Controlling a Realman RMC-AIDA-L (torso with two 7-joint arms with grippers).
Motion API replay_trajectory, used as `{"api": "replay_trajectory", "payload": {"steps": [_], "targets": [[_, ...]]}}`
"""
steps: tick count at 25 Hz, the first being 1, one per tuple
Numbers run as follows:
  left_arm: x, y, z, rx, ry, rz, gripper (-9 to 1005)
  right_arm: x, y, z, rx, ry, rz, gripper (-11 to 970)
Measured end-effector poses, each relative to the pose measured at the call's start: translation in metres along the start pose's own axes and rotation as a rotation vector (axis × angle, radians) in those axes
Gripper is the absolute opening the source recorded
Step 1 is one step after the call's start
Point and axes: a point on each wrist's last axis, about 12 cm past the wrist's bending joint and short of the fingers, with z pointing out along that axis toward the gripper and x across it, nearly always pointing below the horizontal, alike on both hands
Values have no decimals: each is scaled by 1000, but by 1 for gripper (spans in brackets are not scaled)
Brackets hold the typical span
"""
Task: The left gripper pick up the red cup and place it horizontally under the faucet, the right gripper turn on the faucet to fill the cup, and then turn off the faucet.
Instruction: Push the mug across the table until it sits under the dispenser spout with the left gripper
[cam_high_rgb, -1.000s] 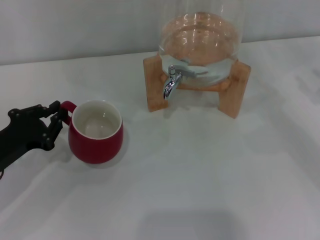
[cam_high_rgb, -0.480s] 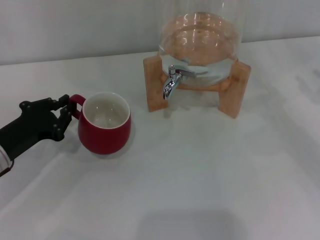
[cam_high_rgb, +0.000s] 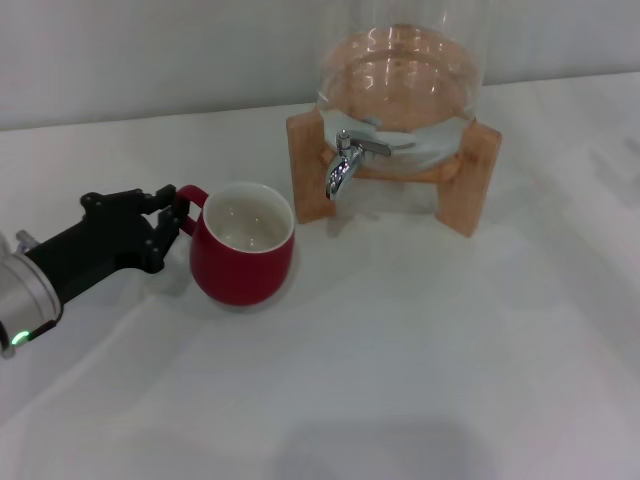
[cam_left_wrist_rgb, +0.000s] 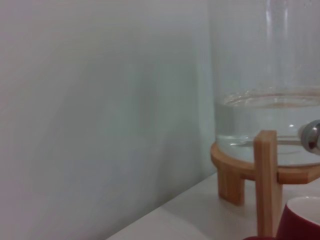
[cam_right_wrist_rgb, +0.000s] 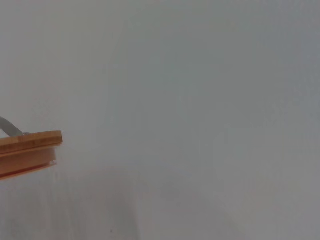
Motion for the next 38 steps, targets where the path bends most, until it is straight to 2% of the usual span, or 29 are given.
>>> {"api": "replay_trajectory", "payload": {"steps": [10, 38], "targets": [[-6, -7, 15, 58, 25, -15, 142, 0, 0, 0, 0, 0, 0, 635], [-23, -5, 35, 142, 88, -68, 142, 3, 1, 1, -2, 4, 6, 636]]}}
